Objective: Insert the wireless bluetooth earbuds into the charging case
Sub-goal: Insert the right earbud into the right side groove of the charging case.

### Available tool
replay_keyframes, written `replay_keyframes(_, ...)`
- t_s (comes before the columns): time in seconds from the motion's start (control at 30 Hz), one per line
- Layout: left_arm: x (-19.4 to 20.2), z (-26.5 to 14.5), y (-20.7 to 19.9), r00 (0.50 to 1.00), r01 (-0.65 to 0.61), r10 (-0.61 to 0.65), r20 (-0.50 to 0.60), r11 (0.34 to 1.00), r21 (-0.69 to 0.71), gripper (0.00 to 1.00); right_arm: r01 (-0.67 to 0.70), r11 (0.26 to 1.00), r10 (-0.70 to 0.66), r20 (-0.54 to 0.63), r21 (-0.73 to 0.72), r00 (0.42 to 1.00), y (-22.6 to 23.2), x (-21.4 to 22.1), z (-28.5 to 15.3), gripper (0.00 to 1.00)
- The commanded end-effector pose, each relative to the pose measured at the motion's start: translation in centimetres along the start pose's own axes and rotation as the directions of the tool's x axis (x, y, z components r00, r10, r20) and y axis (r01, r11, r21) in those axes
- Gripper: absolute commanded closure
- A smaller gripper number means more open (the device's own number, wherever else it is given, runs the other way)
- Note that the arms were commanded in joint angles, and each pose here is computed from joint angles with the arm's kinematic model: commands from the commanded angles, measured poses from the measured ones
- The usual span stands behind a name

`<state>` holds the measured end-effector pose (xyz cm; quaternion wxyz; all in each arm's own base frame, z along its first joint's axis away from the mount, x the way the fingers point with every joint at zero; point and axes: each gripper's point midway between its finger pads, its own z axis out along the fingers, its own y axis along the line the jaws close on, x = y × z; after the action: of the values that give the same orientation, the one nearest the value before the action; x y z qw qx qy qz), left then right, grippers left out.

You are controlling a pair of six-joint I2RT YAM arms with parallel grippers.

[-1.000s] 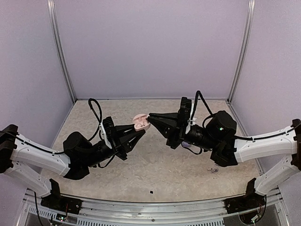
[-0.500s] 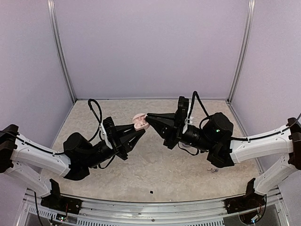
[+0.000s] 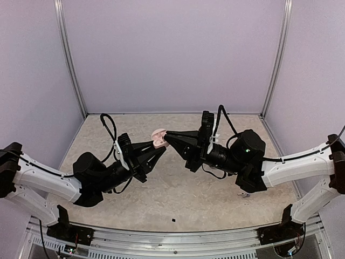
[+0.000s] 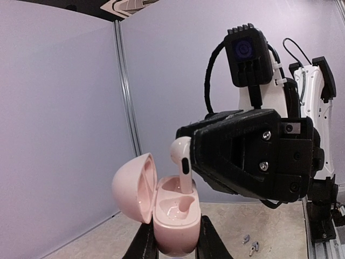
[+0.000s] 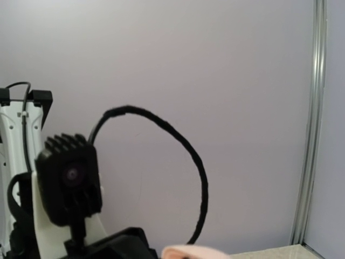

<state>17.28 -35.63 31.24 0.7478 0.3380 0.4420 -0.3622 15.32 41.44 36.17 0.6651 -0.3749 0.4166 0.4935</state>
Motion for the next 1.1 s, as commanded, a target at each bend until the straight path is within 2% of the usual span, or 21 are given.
replay_keyframes(0.0, -1.8, 0.5, 0.5, 0.998, -0.008, 0.01, 0.061, 1.0, -0.027, 0.99, -0.012, 1.0, 0.013, 0.028, -0.01, 1.0, 0.4, -0.7, 0.6, 0.96)
replay_keyframes(0.23, -2.1, 0.5, 0.6, 0.998, -0.006, 0.008, 0.068, 1.0, -0.028, 0.99, -0.045, 0.998, 0.046, -0.009, 0.036, 0.999, -0.4, 0.7, 0.5, 0.95)
replay_keyframes(0.4, -2.3, 0.3, 0.5, 0.997, -0.005, 0.007, 0.074, 1.0, -0.026, 0.99, -0.062, 0.995, 0.065, -0.033, 0.082, 0.997, -1.1, 1.2, 0.1, 0.9)
replay_keyframes(0.8, -1.9, -0.1, 0.1, 0.998, 0.009, -0.009, 0.063, 1.0, 0.004, 0.99, -0.032, 0.992, 0.037, -0.037, 0.123, 0.999, -1.6, 0.2, -0.5, 0.74)
replay_keyframes(0.93, -1.9, -0.2, 0.1, 0.998, 0.026, -0.027, 0.062, 0.999, 0.025, 0.99, -0.017, 0.995, 0.022, -0.05, 0.101, 0.999, -1.2, 0.3, -0.8, 0.66)
replay_keyframes(1.07, -1.7, -0.3, 0.4, 0.997, 0.039, -0.04, 0.058, 0.999, 0.025, 0.99, 0.001, 0.996, 0.006, -0.07, 0.092, 0.998, -1.1, 0.5, -0.9, 0.62)
